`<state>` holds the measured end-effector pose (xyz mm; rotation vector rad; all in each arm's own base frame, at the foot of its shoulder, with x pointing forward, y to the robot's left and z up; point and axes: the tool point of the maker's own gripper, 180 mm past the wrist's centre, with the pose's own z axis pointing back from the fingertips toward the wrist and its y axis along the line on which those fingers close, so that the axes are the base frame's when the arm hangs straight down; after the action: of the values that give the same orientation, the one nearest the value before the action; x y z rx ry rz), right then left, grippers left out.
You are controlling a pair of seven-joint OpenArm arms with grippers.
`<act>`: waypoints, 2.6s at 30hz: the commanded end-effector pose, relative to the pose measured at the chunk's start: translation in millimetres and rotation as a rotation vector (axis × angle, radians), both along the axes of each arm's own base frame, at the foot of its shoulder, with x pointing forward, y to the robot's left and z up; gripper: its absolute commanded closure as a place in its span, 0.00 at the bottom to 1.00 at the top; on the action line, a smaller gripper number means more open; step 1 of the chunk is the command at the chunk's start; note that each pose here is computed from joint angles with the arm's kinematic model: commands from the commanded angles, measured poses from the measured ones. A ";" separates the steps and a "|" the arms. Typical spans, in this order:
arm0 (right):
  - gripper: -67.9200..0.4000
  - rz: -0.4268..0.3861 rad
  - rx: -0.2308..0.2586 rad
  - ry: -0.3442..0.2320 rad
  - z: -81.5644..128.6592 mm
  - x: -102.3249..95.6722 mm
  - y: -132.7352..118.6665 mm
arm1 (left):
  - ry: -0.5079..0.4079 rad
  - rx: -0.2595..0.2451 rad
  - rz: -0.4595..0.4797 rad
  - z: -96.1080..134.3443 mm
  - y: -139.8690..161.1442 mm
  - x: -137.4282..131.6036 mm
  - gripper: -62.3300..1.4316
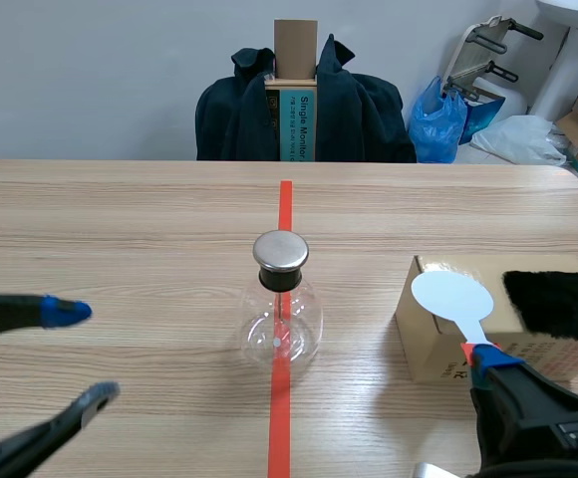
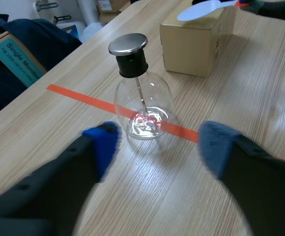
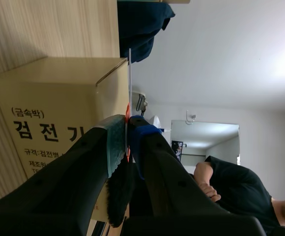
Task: Do the electroscope experiment.
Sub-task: 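Put the plate down on the right, then return to the home posture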
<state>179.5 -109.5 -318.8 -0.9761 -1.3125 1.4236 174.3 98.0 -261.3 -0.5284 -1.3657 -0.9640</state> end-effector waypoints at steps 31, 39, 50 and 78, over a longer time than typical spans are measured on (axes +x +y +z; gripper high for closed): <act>0.00 -0.208 0.042 0.024 -23.2 14.7 -55.7 | 0.055 -0.100 -0.011 20.6 4.7 -7.5 0.00; 0.00 -0.250 0.494 0.088 35.9 -1.2 -53.9 | 0.056 -0.106 -0.007 21.4 4.8 -7.0 0.00; 0.00 -0.303 0.926 0.121 117.7 42.2 -63.7 | 0.056 -0.107 -0.007 21.4 4.9 -7.0 0.00; 0.00 0.110 1.131 0.538 129.6 53.5 30.3 | 0.058 -0.112 -0.002 21.7 5.1 -6.5 0.00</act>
<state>230.8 -77.1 -194.5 0.2253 -1.4134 0.7067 166.4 105.6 -246.7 -0.6238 -1.3433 -0.8844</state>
